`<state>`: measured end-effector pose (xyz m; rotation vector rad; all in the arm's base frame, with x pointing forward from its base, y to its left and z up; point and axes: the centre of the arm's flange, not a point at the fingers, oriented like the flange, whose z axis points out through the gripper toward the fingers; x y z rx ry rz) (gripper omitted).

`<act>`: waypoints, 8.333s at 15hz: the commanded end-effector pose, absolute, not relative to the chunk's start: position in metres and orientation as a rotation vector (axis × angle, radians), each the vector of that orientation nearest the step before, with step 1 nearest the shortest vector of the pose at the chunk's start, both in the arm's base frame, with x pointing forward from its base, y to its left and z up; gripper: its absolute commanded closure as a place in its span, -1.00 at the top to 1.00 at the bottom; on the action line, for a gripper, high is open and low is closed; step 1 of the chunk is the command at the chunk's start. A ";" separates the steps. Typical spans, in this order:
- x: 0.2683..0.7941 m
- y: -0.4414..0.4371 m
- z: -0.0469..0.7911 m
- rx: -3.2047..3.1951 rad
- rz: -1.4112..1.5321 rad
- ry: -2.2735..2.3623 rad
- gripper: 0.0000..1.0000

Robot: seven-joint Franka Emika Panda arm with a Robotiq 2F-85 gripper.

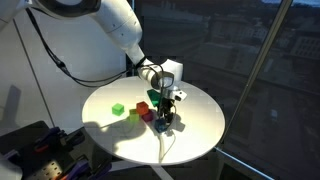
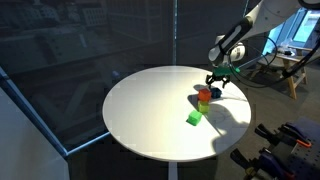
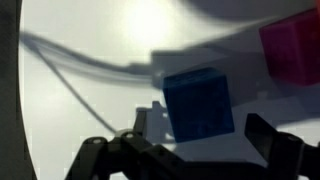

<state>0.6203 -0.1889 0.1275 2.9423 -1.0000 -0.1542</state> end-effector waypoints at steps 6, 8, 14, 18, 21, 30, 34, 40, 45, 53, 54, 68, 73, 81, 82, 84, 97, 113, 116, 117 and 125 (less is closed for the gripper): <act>0.622 -0.194 0.118 2.958 -0.164 -0.971 1.00; 0.622 -0.194 0.116 2.957 -0.170 -0.972 1.00; 0.620 -0.194 0.118 2.953 -0.180 -0.972 -0.19; 0.620 -0.192 0.129 2.958 -0.192 -0.969 -0.37; 0.619 -0.190 0.144 2.963 -0.200 -0.956 -0.38; 0.623 -0.178 0.201 2.983 -0.176 -0.896 -0.38; 0.623 -0.165 0.217 3.010 -0.145 -0.818 -0.38; 0.615 -0.146 0.231 3.040 -0.115 -0.703 -0.38; 0.604 -0.134 0.243 3.047 -0.091 -0.597 -0.38; 0.586 -0.115 0.263 3.039 0.003 -0.407 -0.38; 0.584 -0.112 0.265 3.047 0.003 -0.381 -0.38; 0.562 -0.033 0.261 3.117 -0.068 -0.069 -0.38; 0.554 -0.012 0.258 3.120 -0.083 0.010 -0.38; 0.560 -0.005 0.249 3.123 -0.108 -0.011 0.12; 0.560 -0.005 0.249 3.123 -0.108 -0.011 0.12; 0.560 -0.005 0.249 3.123 -0.109 -0.011 0.12; 0.554 0.024 0.253 3.118 -0.081 0.133 -0.38; 0.540 0.088 0.245 3.051 -0.099 0.374 -0.38; 0.539 0.100 0.246 3.061 -0.096 0.398 -0.38; 0.539 0.105 0.247 3.067 -0.094 0.401 -0.38; 0.532 0.145 0.247 3.062 -0.069 0.466 -0.38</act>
